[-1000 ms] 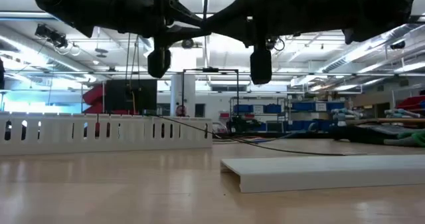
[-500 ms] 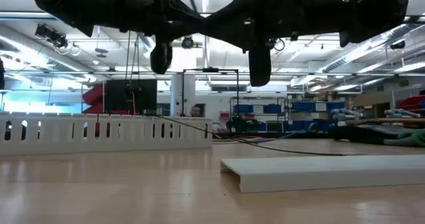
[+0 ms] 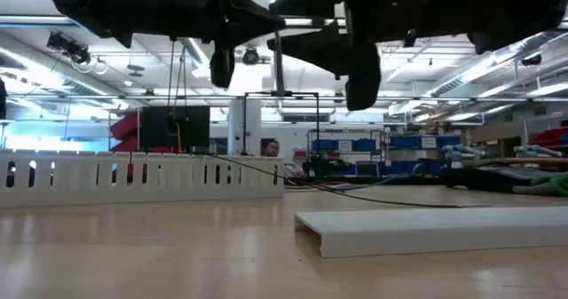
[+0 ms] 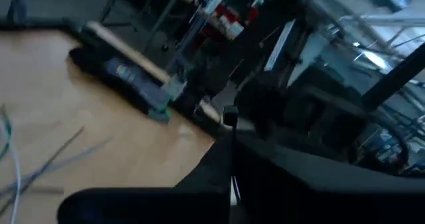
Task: Ziptie cables
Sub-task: Insert the black zip tie into the locking head
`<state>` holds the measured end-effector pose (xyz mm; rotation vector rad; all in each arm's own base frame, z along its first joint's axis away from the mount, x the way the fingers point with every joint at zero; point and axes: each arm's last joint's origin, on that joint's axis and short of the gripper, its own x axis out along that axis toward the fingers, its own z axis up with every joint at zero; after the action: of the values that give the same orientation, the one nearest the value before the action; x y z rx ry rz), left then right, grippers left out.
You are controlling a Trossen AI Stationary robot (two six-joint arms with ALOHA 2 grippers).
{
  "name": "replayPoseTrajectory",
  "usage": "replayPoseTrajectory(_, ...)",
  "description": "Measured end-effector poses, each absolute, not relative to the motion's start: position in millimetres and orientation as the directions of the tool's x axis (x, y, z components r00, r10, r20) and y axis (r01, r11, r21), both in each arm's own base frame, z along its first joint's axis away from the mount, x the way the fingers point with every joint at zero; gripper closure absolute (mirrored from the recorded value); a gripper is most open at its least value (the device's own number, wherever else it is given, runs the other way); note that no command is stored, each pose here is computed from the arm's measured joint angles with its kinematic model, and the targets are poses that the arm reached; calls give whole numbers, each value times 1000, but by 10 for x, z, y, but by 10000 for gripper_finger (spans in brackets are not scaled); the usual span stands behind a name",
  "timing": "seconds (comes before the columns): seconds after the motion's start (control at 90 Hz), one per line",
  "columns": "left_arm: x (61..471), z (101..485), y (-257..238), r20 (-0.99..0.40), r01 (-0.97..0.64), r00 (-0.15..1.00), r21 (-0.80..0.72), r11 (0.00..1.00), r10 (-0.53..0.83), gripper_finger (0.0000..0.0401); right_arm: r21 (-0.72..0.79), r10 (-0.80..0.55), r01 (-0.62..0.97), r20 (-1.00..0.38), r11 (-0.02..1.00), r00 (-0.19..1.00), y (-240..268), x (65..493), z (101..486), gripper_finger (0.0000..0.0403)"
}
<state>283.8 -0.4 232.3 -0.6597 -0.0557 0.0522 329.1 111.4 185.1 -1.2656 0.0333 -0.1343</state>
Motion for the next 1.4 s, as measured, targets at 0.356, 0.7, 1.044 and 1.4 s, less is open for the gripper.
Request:
replayPoseTrajectory(0.356,2832,2357,165,69,-2,996,-610,792,56,401,-930,-54,47,29,364,998,1305,3222,1830,211)
replayPoseTrajectory(0.7,2822,2356,291,68,-12,995,-608,794,67,401,-912,-10,-4,-8,411,1000,1318,3224,1789,261)
replayPoseTrajectory(1.044,2805,2355,411,68,-5,996,-603,798,57,401,-901,0,-11,-12,433,1000,1320,3224,1785,266)
replayPoseTrajectory(1.4,2780,2353,541,66,14,997,-598,801,32,401,-901,0,-11,-12,433,1000,1320,3224,1785,274)
